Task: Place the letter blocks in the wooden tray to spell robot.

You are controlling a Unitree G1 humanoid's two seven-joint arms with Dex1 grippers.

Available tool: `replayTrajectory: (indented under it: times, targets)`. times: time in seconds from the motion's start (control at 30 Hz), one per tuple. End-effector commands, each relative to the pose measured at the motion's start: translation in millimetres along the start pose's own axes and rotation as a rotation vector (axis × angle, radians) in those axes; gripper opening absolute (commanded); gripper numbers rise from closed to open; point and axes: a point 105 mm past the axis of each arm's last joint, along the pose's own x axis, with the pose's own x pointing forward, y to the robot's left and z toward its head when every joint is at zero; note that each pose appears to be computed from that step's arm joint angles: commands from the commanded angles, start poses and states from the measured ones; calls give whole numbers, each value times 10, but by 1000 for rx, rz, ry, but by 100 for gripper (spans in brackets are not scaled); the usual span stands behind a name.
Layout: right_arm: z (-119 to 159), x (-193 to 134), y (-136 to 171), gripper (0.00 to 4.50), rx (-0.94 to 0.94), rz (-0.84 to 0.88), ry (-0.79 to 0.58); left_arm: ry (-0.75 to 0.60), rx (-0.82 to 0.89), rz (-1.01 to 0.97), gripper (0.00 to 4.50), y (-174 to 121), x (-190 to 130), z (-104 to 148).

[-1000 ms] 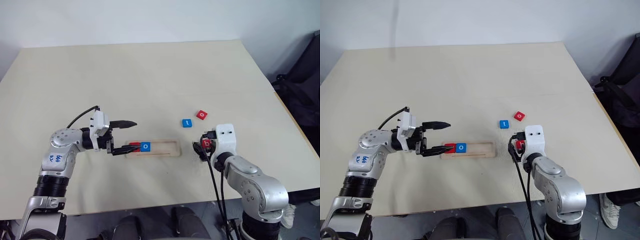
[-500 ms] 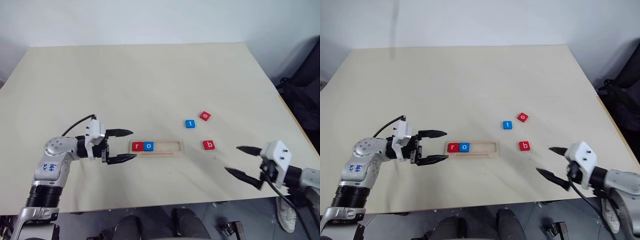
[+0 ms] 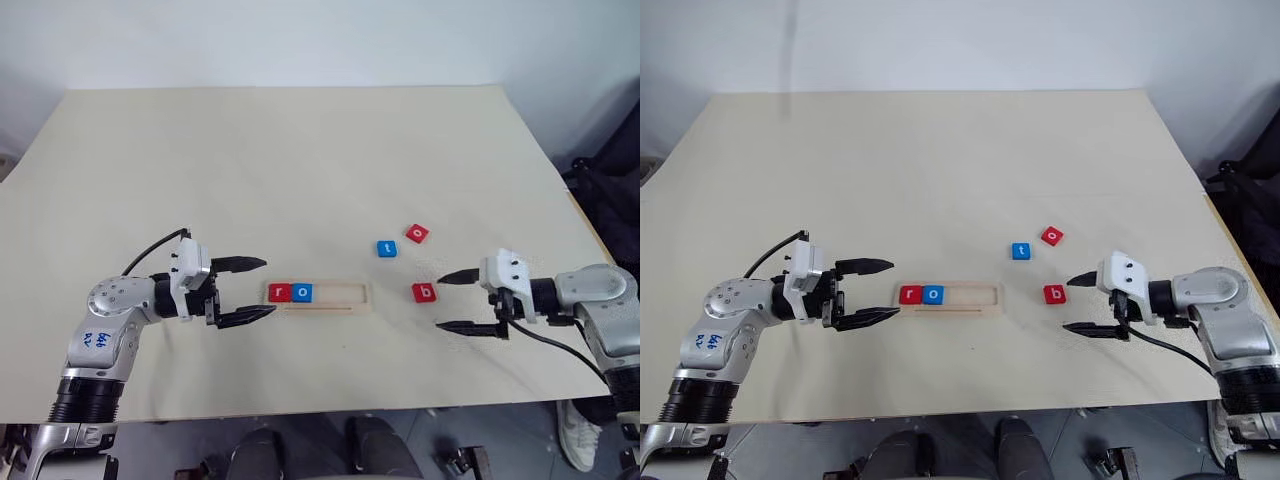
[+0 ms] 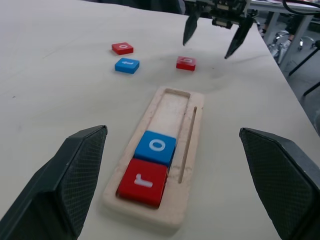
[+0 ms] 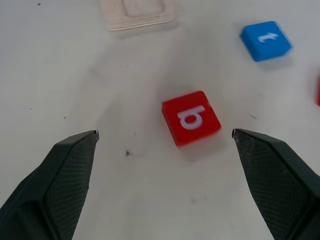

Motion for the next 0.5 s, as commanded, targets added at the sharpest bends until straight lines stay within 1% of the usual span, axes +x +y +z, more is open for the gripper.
replayTrajectory:
  times: [0.03,0.13,0.23,0.37,0.4,0.47,0.5]
  targets:
    - [20,169,-232,449,-51,36,66,-29,26,-25,450,-72,35,105]
    - [51,268,-345,449,-47,39,68,-29,19,-28,450,-105,33,100]
    - [55,319,-353,449,-39,61,69,-30,17,-21,450,-114,27,101]
    - [-12,334,-311,362,-40,98,107,-31,18,-7,450,-113,13,101]
    - [-11,329,-301,320,-41,102,104,-31,18,-5,450,-113,7,100]
    - [-3,320,-296,266,-50,103,98,-31,18,-2,450,-110,-1,100]
    - [4,315,-299,230,-52,101,95,-32,18,-2,450,-108,-3,100]
